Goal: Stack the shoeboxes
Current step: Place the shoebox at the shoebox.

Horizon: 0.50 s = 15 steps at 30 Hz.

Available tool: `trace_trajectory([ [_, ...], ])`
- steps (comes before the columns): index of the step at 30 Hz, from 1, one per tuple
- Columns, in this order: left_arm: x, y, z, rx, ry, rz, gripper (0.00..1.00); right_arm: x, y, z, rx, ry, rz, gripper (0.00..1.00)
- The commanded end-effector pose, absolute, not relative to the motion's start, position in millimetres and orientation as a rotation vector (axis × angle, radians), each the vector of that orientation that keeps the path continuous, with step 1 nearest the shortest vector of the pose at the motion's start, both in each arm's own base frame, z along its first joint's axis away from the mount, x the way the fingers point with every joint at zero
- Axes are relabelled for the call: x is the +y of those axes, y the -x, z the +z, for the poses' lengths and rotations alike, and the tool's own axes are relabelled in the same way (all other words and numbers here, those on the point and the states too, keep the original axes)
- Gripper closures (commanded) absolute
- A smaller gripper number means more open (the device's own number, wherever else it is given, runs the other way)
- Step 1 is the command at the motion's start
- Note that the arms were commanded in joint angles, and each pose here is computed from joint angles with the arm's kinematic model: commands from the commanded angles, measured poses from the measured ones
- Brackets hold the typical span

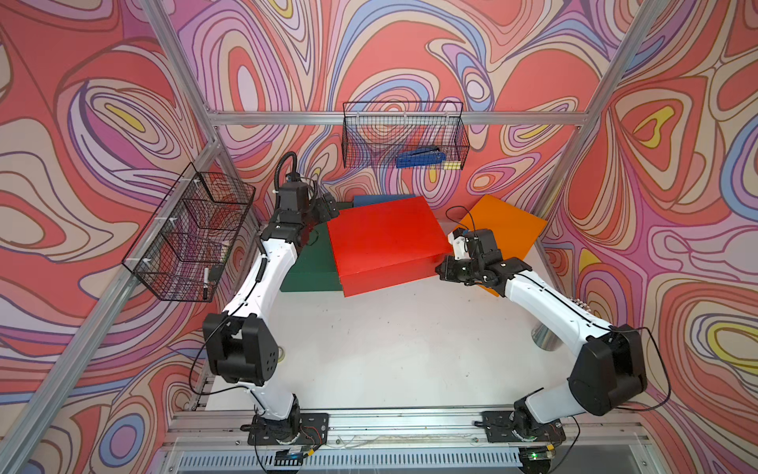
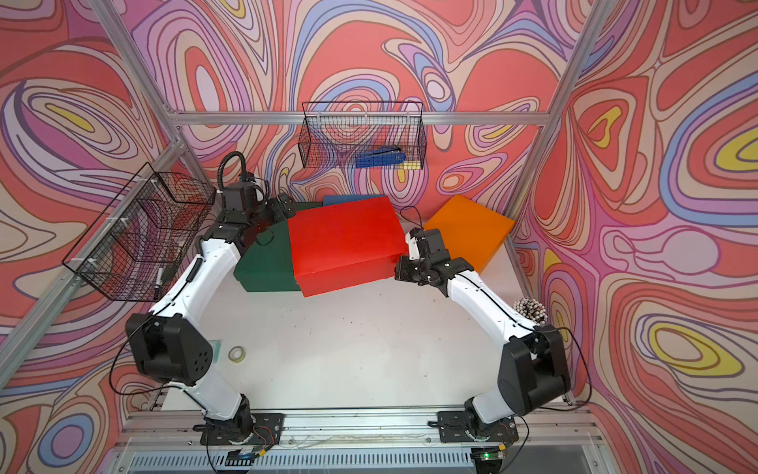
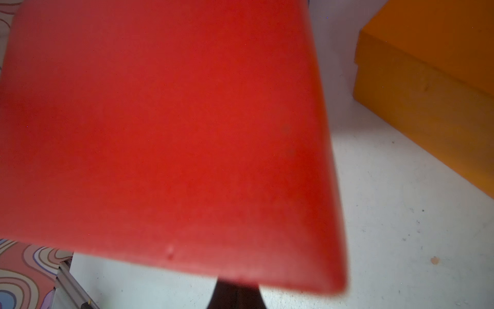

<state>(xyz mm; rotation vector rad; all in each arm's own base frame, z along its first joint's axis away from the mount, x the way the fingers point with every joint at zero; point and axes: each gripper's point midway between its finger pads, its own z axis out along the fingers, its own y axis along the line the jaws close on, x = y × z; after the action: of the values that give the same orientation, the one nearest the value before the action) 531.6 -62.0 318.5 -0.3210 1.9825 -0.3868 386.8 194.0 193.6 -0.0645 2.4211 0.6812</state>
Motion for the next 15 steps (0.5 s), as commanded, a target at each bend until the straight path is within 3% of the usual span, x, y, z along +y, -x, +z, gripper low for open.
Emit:
trace_trajectory([
  [1,-86,-552,333,1.961,0.2,-0.504,0.09,193,-415,201,2.366,0.1,0.588,0.98],
  [4,-86,-569,334,1.95,0.197,-0.489,0.08,191,-435,201,2.359,0.112,0.515,0.91],
  [8,-82,-587,336,1.946,0.178,-0.449,0.07,185,-462,196,2.348,0.085,0.412,0.9],
  [15,-83,-607,324,1.976,0.168,-0.449,0.07,186,-503,187,2.339,0.053,0.429,0.83],
])
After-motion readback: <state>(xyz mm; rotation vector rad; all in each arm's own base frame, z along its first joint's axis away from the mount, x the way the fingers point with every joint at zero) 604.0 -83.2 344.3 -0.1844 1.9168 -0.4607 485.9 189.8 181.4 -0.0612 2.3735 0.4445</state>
